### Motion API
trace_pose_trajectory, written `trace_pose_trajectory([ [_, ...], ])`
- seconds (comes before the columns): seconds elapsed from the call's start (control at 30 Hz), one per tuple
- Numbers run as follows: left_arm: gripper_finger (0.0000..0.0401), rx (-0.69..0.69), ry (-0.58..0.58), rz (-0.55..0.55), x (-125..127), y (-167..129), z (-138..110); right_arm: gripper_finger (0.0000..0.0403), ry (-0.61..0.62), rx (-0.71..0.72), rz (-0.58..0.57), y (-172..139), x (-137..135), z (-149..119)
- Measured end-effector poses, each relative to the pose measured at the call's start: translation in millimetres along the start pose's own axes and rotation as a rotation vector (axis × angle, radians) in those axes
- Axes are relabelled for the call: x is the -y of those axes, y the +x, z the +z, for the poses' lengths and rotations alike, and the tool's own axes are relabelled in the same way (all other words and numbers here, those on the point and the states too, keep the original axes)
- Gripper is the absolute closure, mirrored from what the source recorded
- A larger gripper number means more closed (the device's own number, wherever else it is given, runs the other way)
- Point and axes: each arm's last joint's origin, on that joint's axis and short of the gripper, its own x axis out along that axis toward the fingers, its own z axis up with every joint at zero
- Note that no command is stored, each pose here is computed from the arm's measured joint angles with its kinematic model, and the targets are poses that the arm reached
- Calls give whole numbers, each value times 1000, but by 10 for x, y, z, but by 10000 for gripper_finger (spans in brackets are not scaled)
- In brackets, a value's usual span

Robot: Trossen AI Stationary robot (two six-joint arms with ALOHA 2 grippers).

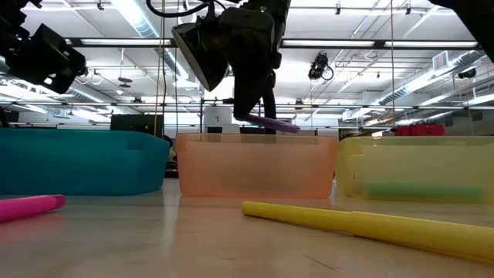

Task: Pick & Place Markers
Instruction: Put the purple pen into the orange bin, then put the pink pen into the orange bin

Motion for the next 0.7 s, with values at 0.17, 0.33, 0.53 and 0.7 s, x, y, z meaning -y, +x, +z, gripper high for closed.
trace_pose_trajectory([
  [0.17,179,0,-1,-1,0,0,0,319,0,4,1,0,-1,4],
  [0.33,179,-1,2,-1,0,0,0,295,1,22,4,0,-4,21],
  [0.53,179,0,4,-1,0,0,0,270,15,61,12,-1,-12,59],
  [0.7,179,-1,4,-1,0,0,-1,265,138,43,12,-2,-10,41],
])
